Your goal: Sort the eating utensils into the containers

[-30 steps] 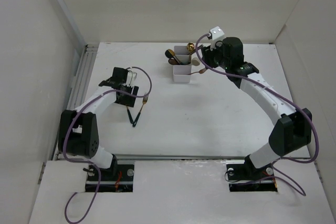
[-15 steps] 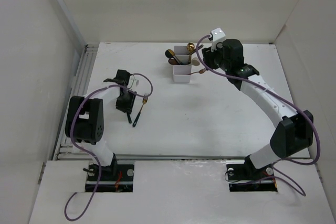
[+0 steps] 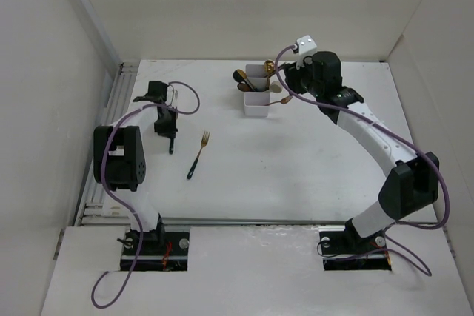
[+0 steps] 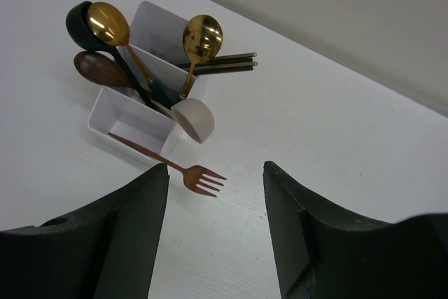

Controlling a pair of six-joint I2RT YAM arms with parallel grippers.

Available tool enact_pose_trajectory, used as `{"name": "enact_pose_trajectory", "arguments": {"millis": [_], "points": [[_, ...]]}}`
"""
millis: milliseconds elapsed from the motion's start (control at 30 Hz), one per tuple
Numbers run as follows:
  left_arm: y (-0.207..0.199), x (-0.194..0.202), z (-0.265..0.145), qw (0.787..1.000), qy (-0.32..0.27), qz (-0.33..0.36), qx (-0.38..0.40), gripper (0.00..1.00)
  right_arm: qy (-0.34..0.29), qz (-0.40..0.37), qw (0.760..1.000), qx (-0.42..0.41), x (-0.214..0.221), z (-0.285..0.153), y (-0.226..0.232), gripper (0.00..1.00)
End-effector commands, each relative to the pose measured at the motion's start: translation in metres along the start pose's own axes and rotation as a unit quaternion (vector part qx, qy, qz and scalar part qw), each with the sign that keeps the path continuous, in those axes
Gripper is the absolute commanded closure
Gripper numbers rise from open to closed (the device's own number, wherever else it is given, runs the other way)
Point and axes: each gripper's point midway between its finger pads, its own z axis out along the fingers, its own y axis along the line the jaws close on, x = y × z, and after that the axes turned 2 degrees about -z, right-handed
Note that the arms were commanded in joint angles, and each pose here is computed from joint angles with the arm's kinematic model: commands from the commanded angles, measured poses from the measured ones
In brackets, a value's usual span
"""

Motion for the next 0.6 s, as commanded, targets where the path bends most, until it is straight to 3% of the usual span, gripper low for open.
{"name": "enact_pose_trajectory", "arguments": {"millis": [0, 67, 133, 233, 367, 533, 567], "points": [[-0.023, -0.1, -0.06, 0.981, -0.185, 0.067, 0.004, 1.0, -0.041, 0.009, 0.999, 0.016, -0.035, -0.001, -0.005, 0.38], [-0.049, -0.146, -0.093, 0.952, -0.285, 0.106, 0.022, 1.0, -0.04, 0.009, 0.999, 0.021, -0.034, -0.001, -0.007, 0.38], [-0.093, -0.186, -0.141, 0.905, -0.395, 0.146, 0.06, 1.0, -0.043, 0.015, 0.999, 0.03, -0.038, -0.002, -0.01, 0.38], [-0.155, -0.201, -0.18, 0.849, -0.473, 0.205, 0.115, 1.0, -0.04, 0.021, 0.998, 0.05, -0.037, -0.003, -0.017, 0.38], [-0.224, -0.207, -0.233, 0.753, -0.566, 0.267, 0.203, 1.0, -0.042, 0.028, 0.996, 0.069, -0.038, -0.01, -0.027, 0.38], [-0.287, -0.204, -0.223, 0.71, -0.573, 0.298, 0.278, 1.0, -0.053, 0.043, 0.992, 0.106, -0.042, -0.032, -0.045, 0.38], [-0.302, -0.204, -0.204, 0.718, -0.559, 0.295, 0.292, 1.0, -0.051, 0.045, 0.991, 0.117, -0.039, -0.035, -0.052, 0.38]]}}
